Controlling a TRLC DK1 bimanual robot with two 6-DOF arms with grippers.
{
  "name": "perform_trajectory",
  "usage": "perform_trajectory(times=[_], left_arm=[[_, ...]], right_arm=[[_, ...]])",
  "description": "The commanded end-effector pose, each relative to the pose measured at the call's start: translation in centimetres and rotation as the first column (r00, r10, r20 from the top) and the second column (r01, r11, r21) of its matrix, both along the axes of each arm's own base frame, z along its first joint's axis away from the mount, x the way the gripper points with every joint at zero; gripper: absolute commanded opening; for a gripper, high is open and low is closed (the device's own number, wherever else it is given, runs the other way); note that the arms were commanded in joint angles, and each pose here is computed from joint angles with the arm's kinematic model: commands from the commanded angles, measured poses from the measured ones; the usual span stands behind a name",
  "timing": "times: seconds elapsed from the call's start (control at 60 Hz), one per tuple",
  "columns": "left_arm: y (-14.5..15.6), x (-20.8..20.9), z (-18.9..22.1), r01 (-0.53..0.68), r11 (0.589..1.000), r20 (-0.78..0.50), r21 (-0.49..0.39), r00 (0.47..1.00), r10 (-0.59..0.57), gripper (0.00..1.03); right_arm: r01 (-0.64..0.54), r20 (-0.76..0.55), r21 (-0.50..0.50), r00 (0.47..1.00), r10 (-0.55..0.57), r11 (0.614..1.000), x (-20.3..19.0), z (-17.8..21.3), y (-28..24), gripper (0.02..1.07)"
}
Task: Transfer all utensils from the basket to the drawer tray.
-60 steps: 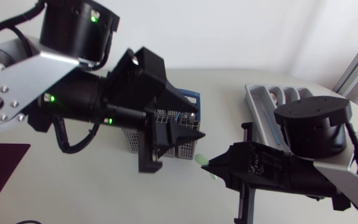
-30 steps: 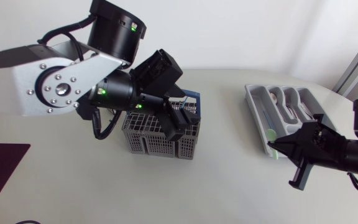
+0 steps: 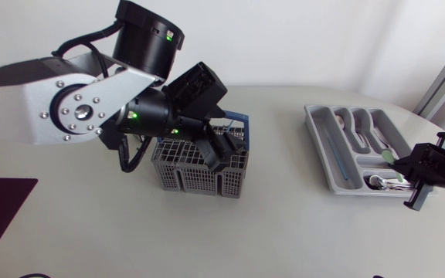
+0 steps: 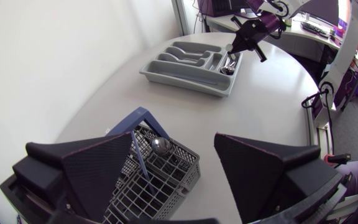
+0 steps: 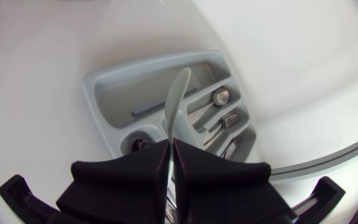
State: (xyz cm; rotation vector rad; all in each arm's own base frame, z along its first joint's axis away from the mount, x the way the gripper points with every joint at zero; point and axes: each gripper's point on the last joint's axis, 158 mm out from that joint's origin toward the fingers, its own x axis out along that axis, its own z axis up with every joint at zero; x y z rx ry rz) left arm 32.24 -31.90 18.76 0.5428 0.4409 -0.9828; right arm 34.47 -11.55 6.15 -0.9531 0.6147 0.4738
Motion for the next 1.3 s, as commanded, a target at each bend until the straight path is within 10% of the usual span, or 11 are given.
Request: perform_trajectory(times=[0.0,0.417,0.6,0.817,1.283], left_arm=[[0.4,0.6,-0.9,-0.024,1.000,-0.016,0.013,1.000,0.024,0.93],[2.9,2.4,-3.1,-0.114,0.991,-0.070,0.064,0.991,0.118,0.93],[3.5,3.2,-4.0,-0.149,0.986,-0.107,0.075,0.982,0.157,0.93],[3.5,3.8,-5.0,-0.177,0.981,-0.146,0.081,0.971,0.188,0.93],[1.3,4.8,-6.7,-0.233,0.972,-0.085,-0.036,0.970,0.229,0.78]], right_arm=[[-0.019,-0.013,-0.084,1.000,0.018,0.996,0.7,-1.7,-1.9,0.07],[0.008,-0.080,-0.277,0.996,-0.031,0.961,1.9,-7.5,-7.9,0.08],[-0.009,-0.109,-0.287,0.994,-0.023,0.958,0.8,-8.3,-7.8,0.59],[0.044,-0.037,-0.294,0.998,-0.057,0.955,1.0,-5.3,-8.1,0.84],[0.201,0.094,-0.078,0.977,-0.194,0.976,0.6,1.2,-5.0,0.89]])
